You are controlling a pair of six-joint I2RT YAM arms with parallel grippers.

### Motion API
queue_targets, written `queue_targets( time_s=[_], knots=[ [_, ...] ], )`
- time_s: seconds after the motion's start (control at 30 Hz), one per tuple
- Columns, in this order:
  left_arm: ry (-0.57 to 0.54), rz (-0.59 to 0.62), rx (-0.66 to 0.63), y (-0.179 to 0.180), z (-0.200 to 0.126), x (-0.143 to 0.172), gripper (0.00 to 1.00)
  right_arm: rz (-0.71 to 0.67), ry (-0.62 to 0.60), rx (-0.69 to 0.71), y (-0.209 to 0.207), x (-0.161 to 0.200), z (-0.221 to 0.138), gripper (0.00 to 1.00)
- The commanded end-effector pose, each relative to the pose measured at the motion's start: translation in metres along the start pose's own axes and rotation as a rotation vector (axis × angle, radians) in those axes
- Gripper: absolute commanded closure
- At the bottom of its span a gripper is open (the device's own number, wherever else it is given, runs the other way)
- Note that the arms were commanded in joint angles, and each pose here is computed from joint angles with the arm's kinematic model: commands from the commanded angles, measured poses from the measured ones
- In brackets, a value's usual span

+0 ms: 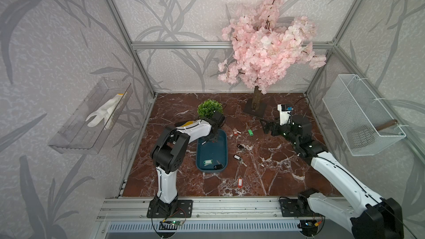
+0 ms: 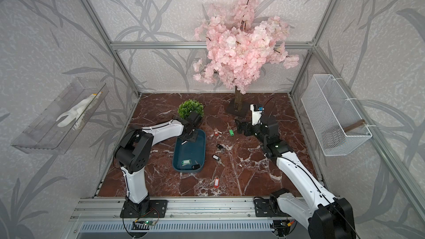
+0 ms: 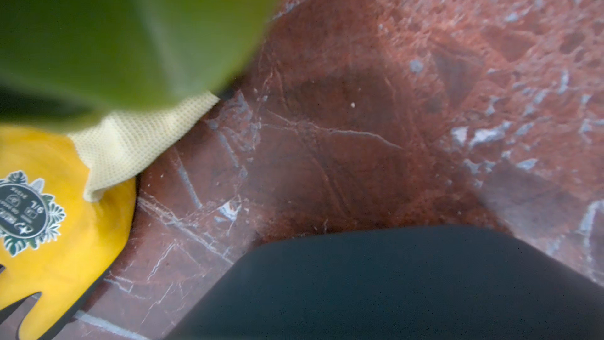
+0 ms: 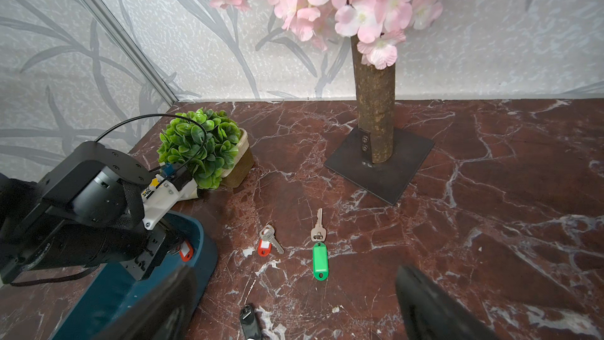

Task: Take the keys out of the storage box
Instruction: Pick up the key from the storage box.

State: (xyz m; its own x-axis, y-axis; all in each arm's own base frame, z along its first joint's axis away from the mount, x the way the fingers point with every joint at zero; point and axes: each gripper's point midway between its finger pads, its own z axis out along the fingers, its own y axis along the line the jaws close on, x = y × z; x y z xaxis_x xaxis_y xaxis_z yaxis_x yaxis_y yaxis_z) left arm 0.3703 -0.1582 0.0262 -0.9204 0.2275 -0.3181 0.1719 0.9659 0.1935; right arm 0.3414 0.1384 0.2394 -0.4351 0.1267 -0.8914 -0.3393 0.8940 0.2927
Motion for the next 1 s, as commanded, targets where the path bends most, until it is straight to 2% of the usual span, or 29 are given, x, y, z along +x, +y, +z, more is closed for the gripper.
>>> queue_targets(
  time_s=[0.0,0.3,0.53,0.77,0.97],
  knots=[
    [-0.020,0.002,0.033,0.000,-0.020,0.005,1.00,-0.011,-0.036,0.001,0.000,-0.008,-0.003,0.01],
    [-0.101,-0.010,0.081,0.004,-0.070,0.031,1.00,-0.021,-0.062,0.026,-0.003,-0.015,-0.010,0.01],
    [-0.246,0.025,0.164,-0.009,-0.125,0.035,1.00,-0.022,-0.088,0.046,-0.005,-0.021,-0.016,0.01],
    [-0.446,0.187,0.342,-0.078,-0.187,0.024,1.00,-0.012,-0.135,0.073,-0.007,-0.033,-0.026,0.01],
    [-0.494,0.364,0.473,-0.159,-0.206,0.024,1.00,0.000,-0.193,0.181,-0.024,-0.041,-0.044,0.01]
  ],
)
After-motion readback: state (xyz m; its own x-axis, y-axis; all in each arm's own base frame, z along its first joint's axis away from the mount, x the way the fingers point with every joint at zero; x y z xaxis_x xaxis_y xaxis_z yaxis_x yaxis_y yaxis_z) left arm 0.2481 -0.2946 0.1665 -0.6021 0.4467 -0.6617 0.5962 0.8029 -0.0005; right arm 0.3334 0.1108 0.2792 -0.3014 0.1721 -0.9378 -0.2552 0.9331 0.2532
